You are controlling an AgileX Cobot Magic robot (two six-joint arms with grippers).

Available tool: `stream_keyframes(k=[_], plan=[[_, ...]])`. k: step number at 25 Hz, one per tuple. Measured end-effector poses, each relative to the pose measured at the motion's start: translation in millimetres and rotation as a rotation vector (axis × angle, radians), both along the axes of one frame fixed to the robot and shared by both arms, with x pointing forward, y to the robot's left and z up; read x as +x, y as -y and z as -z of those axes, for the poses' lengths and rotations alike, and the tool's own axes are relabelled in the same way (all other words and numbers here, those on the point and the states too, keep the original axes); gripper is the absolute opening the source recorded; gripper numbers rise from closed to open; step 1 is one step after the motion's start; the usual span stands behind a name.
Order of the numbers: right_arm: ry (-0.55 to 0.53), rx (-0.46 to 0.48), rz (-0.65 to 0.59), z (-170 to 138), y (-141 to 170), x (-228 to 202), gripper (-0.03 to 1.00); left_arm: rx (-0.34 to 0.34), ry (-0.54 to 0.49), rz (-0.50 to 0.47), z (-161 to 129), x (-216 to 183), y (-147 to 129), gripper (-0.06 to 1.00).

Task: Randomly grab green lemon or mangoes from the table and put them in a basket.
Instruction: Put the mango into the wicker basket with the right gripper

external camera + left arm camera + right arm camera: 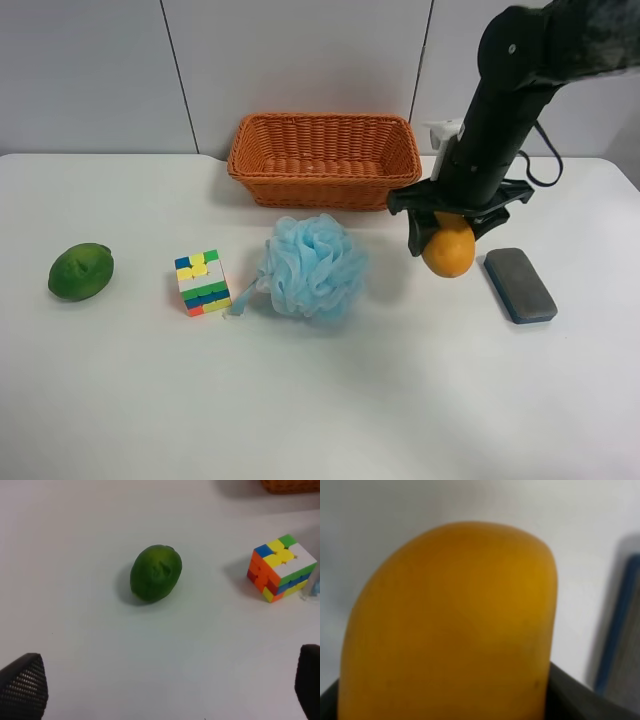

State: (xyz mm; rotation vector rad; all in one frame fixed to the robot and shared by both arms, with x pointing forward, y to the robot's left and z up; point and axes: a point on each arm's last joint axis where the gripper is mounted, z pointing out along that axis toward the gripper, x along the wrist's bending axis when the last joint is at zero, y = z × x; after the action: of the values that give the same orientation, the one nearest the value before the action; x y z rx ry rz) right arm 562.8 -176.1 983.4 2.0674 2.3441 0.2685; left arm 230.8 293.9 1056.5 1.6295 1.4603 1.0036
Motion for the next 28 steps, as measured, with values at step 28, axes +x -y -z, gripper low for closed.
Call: stream_keyframes(k=[28], plan=[[0.365,0.015,-0.096,-81.1,-33.7,114.8,0.62,0.000,0.000,0.000,0.0,0.0,0.0,0.99]])
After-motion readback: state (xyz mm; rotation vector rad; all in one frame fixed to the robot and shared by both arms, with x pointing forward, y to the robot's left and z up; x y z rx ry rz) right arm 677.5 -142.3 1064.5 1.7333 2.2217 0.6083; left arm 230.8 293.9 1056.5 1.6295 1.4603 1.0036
